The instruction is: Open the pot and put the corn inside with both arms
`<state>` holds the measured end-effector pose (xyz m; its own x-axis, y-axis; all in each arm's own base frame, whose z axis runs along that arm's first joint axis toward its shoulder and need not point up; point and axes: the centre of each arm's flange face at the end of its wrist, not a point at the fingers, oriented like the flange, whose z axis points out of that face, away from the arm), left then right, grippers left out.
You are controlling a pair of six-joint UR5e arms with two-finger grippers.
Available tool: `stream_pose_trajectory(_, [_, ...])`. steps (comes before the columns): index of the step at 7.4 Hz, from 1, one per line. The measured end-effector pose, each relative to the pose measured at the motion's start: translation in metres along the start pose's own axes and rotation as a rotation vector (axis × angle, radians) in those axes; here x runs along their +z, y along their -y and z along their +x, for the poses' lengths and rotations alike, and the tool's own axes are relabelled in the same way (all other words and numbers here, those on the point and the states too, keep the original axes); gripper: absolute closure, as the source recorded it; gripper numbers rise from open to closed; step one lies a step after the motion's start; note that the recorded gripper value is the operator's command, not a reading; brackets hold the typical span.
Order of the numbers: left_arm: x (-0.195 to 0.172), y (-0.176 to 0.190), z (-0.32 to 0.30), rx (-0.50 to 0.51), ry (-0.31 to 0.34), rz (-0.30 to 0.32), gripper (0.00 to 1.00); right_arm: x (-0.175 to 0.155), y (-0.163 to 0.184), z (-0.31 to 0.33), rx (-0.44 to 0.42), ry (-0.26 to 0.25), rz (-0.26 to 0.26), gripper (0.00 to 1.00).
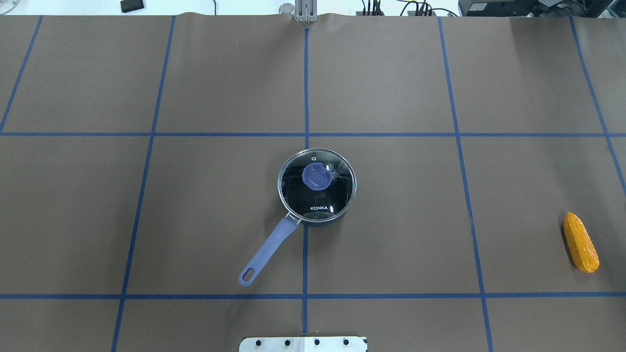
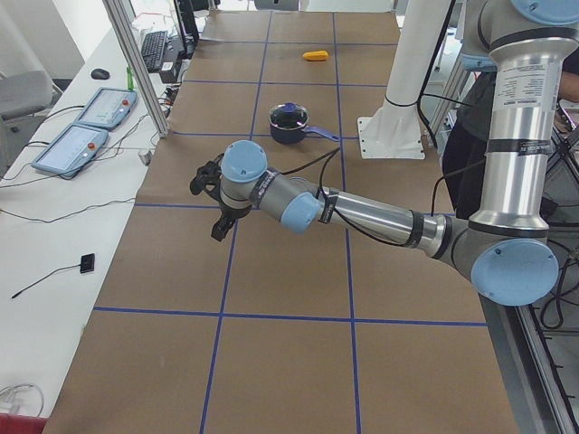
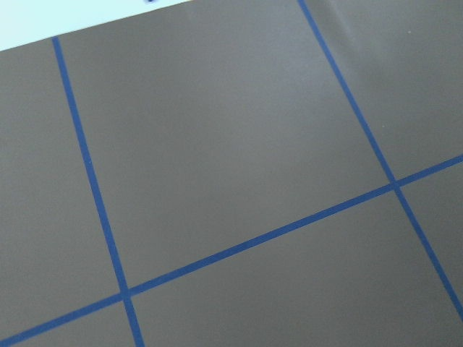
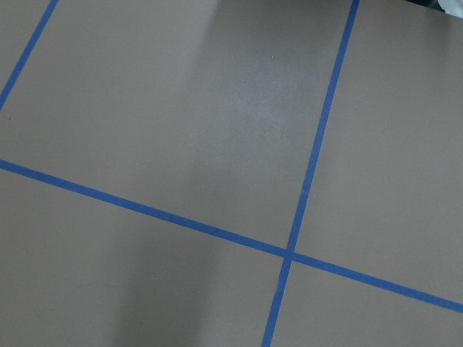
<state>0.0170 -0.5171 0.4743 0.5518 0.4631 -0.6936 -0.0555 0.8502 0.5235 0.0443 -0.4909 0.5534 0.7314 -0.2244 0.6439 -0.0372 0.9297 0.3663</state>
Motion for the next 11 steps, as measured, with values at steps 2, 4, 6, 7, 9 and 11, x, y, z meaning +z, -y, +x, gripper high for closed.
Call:
stream_pose_trajectory(2, [0.049, 0.043, 0.068, -0.074, -0.02, -0.024, 0.0, 0.008, 0.006, -0.017, 0.056, 0.013, -0.005, 0.0])
stream_pose_trajectory(4, [0.109, 0.091, 0.166, -0.174, 0.002, -0.05, 0.0, 0.013, 0.008, -0.024, 0.066, 0.019, -0.013, 0.0])
stream_pose_trajectory(6, [0.156, 0.132, 0.286, -0.271, 0.034, -0.098, 0.01, 0.015, 0.008, -0.026, 0.065, 0.021, -0.017, 0.0])
stream_pose_trajectory(7, [0.172, 0.144, 0.346, -0.309, 0.049, -0.114, 0.01, 0.016, 0.008, -0.026, 0.065, 0.021, -0.019, 0.0])
stream_pose_trajectory(9, [0.178, 0.16, 0.451, -0.372, 0.062, -0.147, 0.01, 0.017, 0.008, -0.027, 0.063, 0.022, -0.022, 0.0])
stream_pose_trajectory(11, [0.191, 0.16, 0.54, -0.407, 0.075, -0.157, 0.01, 0.019, 0.008, -0.028, 0.064, 0.023, -0.024, 0.0])
